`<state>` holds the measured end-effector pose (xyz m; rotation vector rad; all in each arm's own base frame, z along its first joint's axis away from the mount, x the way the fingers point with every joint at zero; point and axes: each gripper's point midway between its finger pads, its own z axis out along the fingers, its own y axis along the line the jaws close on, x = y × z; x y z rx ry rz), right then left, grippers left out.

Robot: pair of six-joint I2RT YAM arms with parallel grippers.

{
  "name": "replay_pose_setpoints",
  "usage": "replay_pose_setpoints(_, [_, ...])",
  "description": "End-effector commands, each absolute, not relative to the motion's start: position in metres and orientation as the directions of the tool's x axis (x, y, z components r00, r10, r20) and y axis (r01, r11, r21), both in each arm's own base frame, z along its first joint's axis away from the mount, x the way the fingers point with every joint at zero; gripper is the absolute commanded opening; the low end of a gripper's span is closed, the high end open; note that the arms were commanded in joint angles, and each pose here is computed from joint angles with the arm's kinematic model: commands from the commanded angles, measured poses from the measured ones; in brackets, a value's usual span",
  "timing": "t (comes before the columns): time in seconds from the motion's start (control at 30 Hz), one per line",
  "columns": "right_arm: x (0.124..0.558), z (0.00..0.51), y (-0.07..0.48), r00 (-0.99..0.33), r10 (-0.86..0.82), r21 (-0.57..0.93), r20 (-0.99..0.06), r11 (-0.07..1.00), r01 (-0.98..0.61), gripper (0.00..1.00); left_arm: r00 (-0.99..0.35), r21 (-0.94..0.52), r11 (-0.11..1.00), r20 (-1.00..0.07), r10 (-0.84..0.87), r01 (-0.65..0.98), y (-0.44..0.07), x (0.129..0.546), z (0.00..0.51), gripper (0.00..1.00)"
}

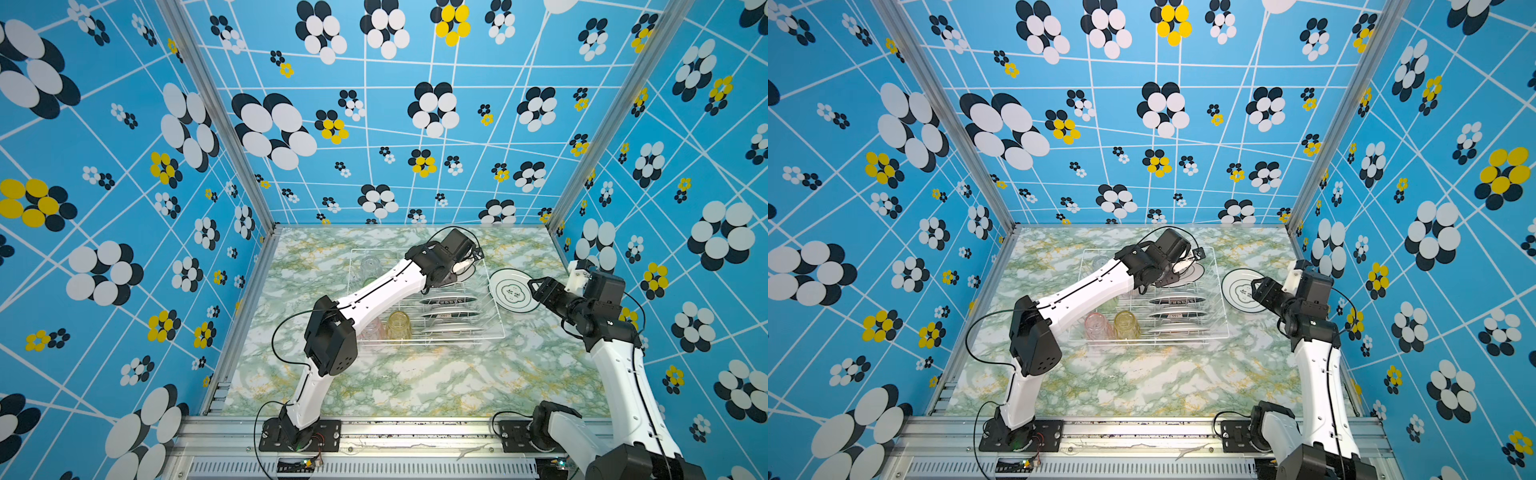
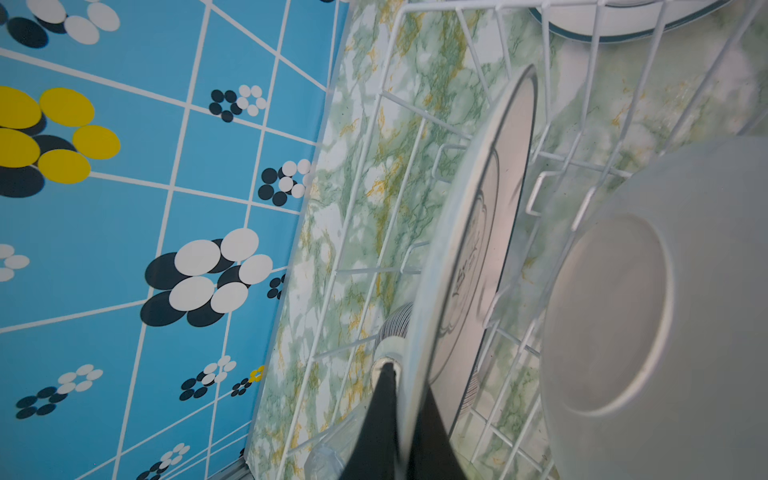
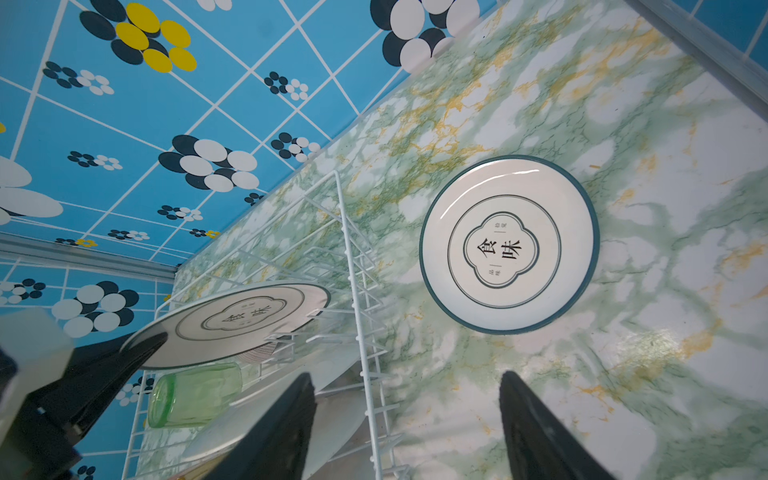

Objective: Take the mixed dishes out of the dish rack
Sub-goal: 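Lift second plate with left gripper while right gripper reaches toward it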

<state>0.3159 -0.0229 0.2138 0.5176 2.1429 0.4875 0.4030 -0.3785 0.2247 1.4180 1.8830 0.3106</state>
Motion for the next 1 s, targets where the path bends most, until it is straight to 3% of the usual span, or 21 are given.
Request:
replay_pose_setpoints(0.0, [0.317, 0.22, -0.017, -0.537, 0.524, 0.534, -0.66, 0.831, 0.155, 0.72, -0.127, 0.607, 0.479, -0.53, 0.839, 0.634, -0.366, 0.407, 0.279, 0.0])
replay_pose_setpoints(0.2, [0.318, 0.227, -0.009, -0.537, 0.523, 0.56, -0.662, 0.821, 0.11, 0.72, -0.159, 0.514, 0.556, -0.625, 0.764, 0.653, -0.351, 0.396, 0.308, 0.0])
replay_pose_setpoints(0.47, [0.32, 0.254, 0.023, -0.52, 0.529, 0.664, -0.671, 0.741, -0.102, 0.7, -0.282, 0.161, 0.632, -0.793, 0.54, 0.758, -0.336, 0.377, 0.335, 0.0])
replay_pose_setpoints(0.73, [0.315, 0.291, 0.062, -0.535, 0.548, 0.761, -0.643, 0.532, -0.37, 0.66, -0.452, -0.243, 0.526, -0.834, 0.316, 0.815, -0.338, 0.367, 0.342, 0.0])
replay_pose_setpoints(0.97, [0.307, 0.302, 0.08, -0.551, 0.508, 0.748, -0.662, 0.491, -0.446, 0.57, -0.546, -0.439, 0.388, -0.806, 0.229, 0.811, -0.35, 0.365, 0.341, 0.0])
